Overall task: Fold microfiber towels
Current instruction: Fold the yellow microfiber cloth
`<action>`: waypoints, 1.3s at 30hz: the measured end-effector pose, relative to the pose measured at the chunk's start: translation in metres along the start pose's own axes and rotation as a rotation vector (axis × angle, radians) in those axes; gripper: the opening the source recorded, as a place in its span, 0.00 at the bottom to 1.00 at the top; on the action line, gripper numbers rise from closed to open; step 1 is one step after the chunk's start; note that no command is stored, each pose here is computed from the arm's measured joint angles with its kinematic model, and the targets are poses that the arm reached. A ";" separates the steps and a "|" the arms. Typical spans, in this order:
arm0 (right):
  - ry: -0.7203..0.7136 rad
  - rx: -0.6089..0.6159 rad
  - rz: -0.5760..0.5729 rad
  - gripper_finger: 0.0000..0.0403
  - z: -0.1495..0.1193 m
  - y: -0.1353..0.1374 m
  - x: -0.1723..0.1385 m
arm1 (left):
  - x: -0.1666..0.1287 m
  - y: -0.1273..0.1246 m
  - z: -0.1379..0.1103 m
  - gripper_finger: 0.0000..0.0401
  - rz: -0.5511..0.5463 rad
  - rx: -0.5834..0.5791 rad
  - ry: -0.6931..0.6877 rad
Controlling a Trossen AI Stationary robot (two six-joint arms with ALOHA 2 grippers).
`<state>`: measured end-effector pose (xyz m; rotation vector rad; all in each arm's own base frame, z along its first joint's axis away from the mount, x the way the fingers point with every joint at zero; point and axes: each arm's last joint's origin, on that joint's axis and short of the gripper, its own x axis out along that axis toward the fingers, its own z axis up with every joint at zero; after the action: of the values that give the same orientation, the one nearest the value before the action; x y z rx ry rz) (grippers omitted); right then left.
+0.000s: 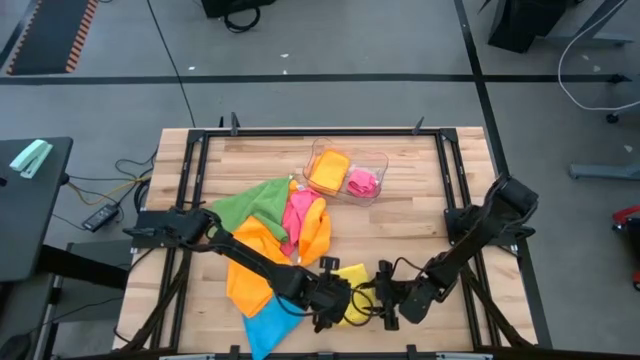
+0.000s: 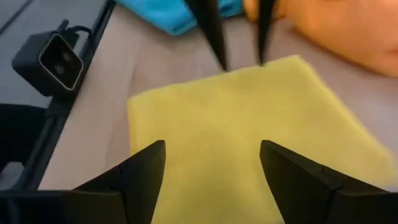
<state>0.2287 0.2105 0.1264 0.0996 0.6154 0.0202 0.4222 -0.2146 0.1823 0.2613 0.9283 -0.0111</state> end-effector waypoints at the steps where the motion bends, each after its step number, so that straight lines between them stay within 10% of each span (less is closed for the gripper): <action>1: 0.007 -0.006 -0.006 0.67 0.003 -0.002 -0.004 | -0.003 -0.002 0.001 0.28 -0.014 0.022 -0.007; 22: 0.046 -0.037 -0.100 0.67 0.014 -0.013 -0.045 | 0.007 -0.067 -0.021 0.64 0.027 0.563 -0.065; 39: 0.002 -0.012 -0.134 0.67 0.015 -0.013 -0.044 | 0.026 -0.070 -0.027 0.63 0.093 0.678 -0.052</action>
<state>0.2013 0.1943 0.1630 0.0462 0.6229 -0.1053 0.4076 -0.2732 0.1311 0.9269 0.8359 -0.2492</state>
